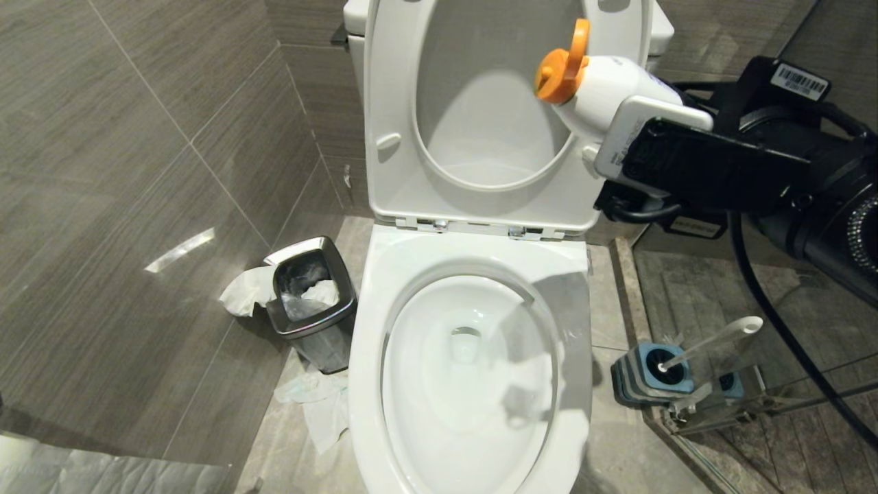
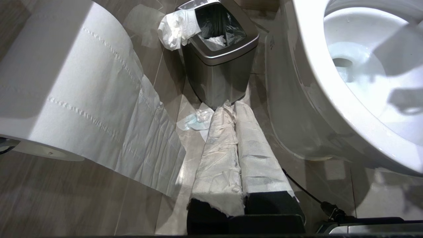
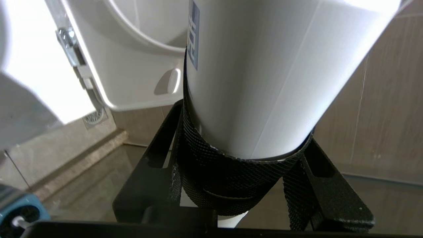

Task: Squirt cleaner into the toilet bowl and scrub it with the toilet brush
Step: Pour in the cleaning agent

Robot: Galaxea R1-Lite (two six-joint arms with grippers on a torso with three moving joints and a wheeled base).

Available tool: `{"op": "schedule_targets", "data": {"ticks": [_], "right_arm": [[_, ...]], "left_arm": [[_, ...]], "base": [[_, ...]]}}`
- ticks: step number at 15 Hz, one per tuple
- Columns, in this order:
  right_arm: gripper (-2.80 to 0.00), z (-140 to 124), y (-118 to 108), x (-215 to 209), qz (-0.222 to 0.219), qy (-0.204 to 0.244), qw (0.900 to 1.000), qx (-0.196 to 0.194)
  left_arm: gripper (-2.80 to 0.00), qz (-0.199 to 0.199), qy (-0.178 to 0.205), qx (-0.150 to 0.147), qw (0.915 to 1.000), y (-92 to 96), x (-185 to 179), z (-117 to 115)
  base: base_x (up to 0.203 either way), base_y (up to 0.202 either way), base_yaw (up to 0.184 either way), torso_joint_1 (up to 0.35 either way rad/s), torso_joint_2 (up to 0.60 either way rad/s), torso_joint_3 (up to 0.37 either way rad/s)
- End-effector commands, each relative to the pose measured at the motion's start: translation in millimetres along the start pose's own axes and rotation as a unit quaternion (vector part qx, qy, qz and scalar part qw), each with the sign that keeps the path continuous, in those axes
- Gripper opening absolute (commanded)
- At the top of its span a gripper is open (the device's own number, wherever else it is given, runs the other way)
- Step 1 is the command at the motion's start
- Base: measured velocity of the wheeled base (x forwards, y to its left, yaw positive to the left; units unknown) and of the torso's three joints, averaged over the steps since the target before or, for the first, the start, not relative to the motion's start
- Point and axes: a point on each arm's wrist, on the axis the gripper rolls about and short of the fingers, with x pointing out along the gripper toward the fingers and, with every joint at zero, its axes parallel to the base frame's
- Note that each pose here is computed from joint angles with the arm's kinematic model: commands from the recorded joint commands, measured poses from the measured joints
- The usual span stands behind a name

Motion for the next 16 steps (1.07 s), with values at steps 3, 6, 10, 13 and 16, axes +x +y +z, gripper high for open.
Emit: {"op": "schedule_targets", "data": {"ticks": [3,6,10,13,16], "right_arm": [[-2.8,-5.8,4.5,-4.9,0.006,0.005,0.998,-0.055],[-2.8,-8.8,3.5,-7.2,0.006,0.007,0.994,-0.106],[-2.8,-8.4,10.4,-2.7,0.016,0.01,0.988,-0.152],[-2.8,-8.6,12.6,-2.6,0.019,0.009,0.982,-0.187],[-2.8,-9.2,12.9,-2.8,0.02,0.01,0.978,-0.209]], "left_arm": [[-2.8,0.0,0.001,0.0,1.0,0.0,0.1,-0.1],[-2.8,0.0,0.001,0.0,1.0,0.0,0.1,-0.1],[-2.8,0.0,0.0,0.0,1.0,0.0,0.1,0.0],[-2.8,0.0,0.001,0.0,1.0,0.0,0.2,-0.3],[-2.8,0.0,0.001,0.0,1.0,0.0,0.2,-0.3]], "base": [[0.0,0.0,0.0,0.0,0.0,0.0],[0.0,0.0,0.0,0.0,0.0,0.0],[0.0,0.0,0.0,0.0,0.0,0.0],[0.0,0.0,0.0,0.0,0.0,0.0],[0.0,0.0,0.0,0.0,0.0,0.0]]}}
